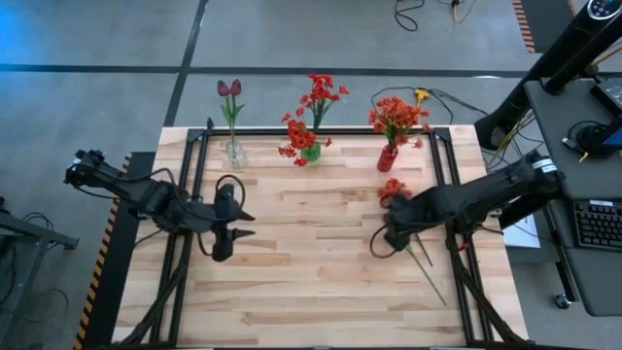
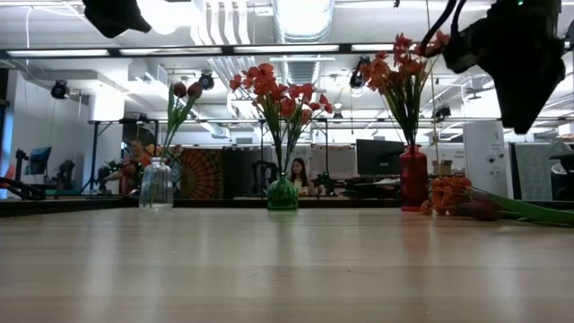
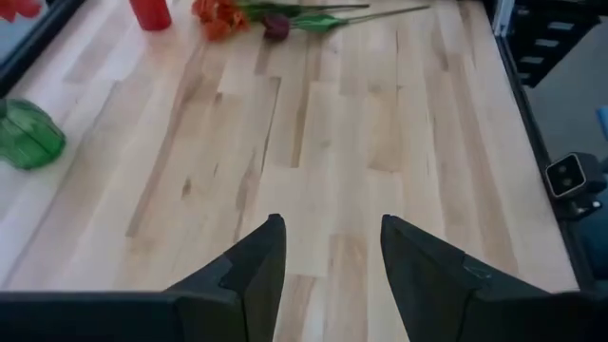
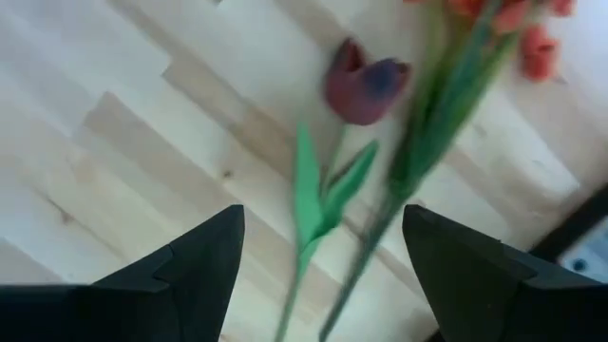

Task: Sort flowers into vase by color
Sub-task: Put the purple tulip into the transparent vase

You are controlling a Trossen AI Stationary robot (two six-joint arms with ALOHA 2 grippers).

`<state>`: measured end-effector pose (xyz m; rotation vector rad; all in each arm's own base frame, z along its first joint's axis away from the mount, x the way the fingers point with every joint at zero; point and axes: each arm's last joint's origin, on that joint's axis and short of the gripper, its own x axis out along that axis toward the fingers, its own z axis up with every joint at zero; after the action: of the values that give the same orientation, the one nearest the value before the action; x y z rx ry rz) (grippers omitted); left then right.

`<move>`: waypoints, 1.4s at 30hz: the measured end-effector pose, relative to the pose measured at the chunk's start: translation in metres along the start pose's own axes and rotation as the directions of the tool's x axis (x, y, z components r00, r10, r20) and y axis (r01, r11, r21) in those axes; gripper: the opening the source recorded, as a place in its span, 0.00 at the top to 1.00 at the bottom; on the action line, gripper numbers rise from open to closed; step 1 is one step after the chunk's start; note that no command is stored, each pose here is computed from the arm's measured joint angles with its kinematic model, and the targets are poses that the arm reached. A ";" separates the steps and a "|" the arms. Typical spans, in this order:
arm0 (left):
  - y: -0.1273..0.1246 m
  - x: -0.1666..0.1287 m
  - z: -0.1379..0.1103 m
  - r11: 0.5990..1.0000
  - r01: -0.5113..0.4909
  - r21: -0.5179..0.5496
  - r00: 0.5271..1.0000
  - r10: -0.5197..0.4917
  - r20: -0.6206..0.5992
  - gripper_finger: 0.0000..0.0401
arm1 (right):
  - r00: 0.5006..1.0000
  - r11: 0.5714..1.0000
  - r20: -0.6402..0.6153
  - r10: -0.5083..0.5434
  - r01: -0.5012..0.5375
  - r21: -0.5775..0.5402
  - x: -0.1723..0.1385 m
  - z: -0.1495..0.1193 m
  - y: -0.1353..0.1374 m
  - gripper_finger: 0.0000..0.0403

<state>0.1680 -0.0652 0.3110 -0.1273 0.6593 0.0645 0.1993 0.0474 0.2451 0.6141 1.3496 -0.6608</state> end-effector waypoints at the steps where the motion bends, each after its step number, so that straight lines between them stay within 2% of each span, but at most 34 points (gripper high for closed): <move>1: 0.000 0.001 0.000 1.000 -0.001 -0.012 1.000 0.001 -0.003 0.61 | 1.000 1.000 -0.006 -0.007 0.007 -0.012 0.004 0.000 0.005 0.31; 6: -0.003 0.007 0.000 0.999 -0.014 -0.032 1.000 0.014 -0.010 0.61 | 0.994 0.994 -0.055 -0.097 0.093 -0.058 0.029 0.001 0.020 0.32; 9: -0.004 0.010 0.000 0.998 -0.056 -0.035 0.998 0.056 0.000 0.61 | 0.988 0.988 -0.074 -0.135 0.128 -0.091 0.043 0.002 0.024 0.34; 15: -0.014 0.012 -0.001 0.993 -0.118 -0.005 0.992 0.118 0.050 0.61 | 0.992 0.990 -0.088 -0.091 0.081 -0.118 0.070 0.001 0.030 0.37; 27: -0.027 0.015 -0.005 0.992 -0.130 0.010 0.989 0.129 0.071 0.61 | 0.952 0.994 -0.287 -0.101 0.082 -0.078 0.092 -0.024 0.006 0.37; 36: -0.027 0.019 -0.005 0.981 -0.193 0.016 0.978 0.191 0.088 0.61 | 0.972 0.998 -0.236 -0.005 -0.011 -0.064 0.104 -0.030 0.012 0.43; 42: -0.029 0.024 -0.006 0.977 -0.213 0.027 0.974 0.211 0.081 0.61 | 0.972 0.998 -0.233 -0.007 -0.007 -0.056 0.109 -0.031 0.011 0.51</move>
<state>0.1858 -0.0942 0.2942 -0.0195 0.5941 0.2622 0.1978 0.0691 0.1338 0.6610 1.5815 -0.5605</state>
